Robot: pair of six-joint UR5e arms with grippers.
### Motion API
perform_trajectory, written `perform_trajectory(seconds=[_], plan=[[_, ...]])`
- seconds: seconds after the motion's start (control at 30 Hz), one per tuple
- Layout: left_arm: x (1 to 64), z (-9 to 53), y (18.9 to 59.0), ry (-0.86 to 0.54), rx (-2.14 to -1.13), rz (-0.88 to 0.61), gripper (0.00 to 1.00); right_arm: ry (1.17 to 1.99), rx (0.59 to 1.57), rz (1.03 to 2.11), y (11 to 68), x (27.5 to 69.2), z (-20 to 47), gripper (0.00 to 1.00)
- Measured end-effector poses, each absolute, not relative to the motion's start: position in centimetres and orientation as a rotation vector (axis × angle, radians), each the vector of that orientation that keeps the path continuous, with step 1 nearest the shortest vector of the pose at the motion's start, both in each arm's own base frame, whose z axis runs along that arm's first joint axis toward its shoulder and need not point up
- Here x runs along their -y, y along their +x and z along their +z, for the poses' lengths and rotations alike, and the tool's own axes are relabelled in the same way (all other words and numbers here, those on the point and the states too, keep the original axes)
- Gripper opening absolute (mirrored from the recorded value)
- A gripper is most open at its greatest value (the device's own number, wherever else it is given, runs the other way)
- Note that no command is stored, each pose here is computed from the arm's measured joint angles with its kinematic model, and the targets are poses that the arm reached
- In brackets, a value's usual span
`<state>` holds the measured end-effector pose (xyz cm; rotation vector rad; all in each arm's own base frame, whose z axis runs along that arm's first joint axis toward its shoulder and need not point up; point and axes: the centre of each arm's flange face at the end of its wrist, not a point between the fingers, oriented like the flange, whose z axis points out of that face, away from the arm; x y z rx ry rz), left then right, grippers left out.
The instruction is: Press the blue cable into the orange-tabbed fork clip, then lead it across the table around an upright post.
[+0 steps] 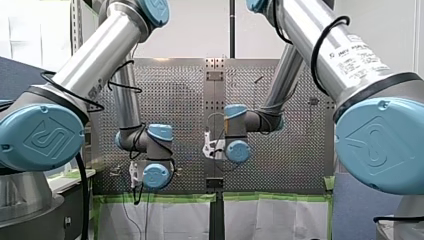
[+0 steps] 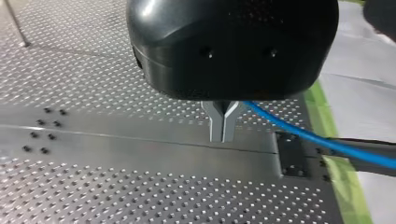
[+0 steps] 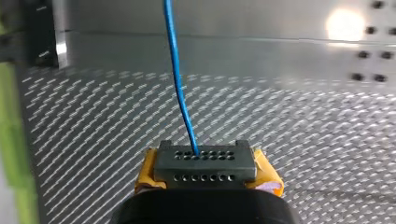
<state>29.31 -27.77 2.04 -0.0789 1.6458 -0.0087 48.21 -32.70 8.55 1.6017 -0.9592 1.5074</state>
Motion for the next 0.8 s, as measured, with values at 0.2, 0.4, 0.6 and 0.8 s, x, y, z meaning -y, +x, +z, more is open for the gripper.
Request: perform_trajectory(seconds=[0.2, 0.4, 0.6, 0.8], plan=[[27.3, 4.1, 30.4, -0.151, -1.617, -0.050, 0.00, 1.612, 0.935, 1.557, 49.1, 33.5, 9.0, 0.00], [26.6, 6.1, 32.1, -0.190, -1.575, -0.085, 0.00, 1.659, 0.912, 1.577, 49.3, 33.4, 7.2, 0.00], [25.6, 7.5, 33.6, -0.187, -1.546, -0.082, 0.00, 1.680, 0.891, 1.603, 49.9, 33.3, 5.4, 0.00], [23.9, 7.5, 34.7, -0.198, -1.543, -0.041, 0.00, 1.698, 0.874, 1.622, 51.0, 33.5, 3.7, 0.00]])
